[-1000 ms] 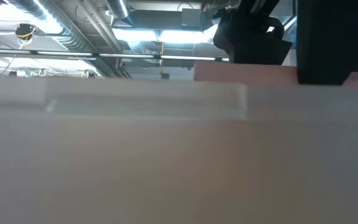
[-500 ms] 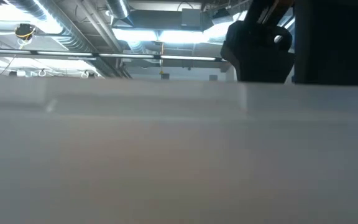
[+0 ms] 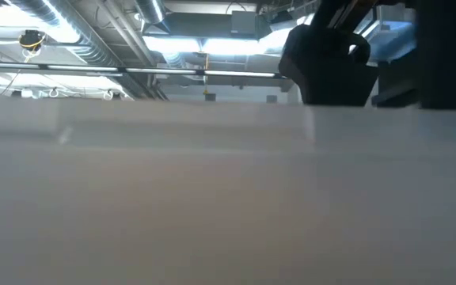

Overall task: Pack school essentials
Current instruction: Put the yellow crayon box into the supply box

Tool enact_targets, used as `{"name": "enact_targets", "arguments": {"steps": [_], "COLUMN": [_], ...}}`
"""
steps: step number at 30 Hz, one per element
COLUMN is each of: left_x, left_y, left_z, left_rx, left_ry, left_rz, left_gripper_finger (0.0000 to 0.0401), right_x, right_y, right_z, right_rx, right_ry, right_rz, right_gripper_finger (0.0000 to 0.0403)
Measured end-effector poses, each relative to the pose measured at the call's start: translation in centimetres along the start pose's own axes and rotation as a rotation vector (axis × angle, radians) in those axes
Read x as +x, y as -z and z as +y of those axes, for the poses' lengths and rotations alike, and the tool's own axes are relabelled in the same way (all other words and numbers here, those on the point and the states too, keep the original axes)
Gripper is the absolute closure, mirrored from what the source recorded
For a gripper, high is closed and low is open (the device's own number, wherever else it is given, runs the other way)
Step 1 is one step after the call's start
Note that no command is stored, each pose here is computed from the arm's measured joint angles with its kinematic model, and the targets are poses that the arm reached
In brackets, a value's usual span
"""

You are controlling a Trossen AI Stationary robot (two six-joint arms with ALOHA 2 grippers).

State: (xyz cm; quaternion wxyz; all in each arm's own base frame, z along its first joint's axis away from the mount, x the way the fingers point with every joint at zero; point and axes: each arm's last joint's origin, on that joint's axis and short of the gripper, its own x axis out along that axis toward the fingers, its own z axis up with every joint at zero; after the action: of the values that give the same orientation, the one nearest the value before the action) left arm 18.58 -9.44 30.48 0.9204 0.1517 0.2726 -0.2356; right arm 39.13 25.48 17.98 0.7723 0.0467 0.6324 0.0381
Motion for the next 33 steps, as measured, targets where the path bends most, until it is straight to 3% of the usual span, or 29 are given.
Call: {"name": "enact_targets", "arguments": {"steps": [5,14,21,26,33], "left_x": [0.0,0.0,0.0,0.0,0.0], "left_y": [0.0,0.0,0.0,0.0,0.0], "left_z": [0.0,0.0,0.0,0.1,0.2], "left_rx": [0.0,0.0,0.0,0.111,0.157], "left_ry": [0.0,0.0,0.0,-0.018,-0.045], "left_rz": [0.0,0.0,0.0,0.004,0.008], "left_gripper_finger": [0.0297,0.0297,0.0297,0.0297,0.0297], "right_x": [-1.1,-5.5,-9.3,-11.9,-13.7], "right_y": [0.0,-0.6,-1.6,-2.2,-3.1], "right_z": [0.1,-0.9,-3.2,-5.2,-8.3], "right_rx": [0.001,-0.028,-0.083,-0.141,-0.205], "right_ry": [-0.026,0.064,0.081,0.089,0.129], "right_rz": [-0.009,-0.184,-0.275,-0.325,-0.353], "right_gripper_finger": [0.0005,0.0005,0.0005,0.0005,0.0005]}}
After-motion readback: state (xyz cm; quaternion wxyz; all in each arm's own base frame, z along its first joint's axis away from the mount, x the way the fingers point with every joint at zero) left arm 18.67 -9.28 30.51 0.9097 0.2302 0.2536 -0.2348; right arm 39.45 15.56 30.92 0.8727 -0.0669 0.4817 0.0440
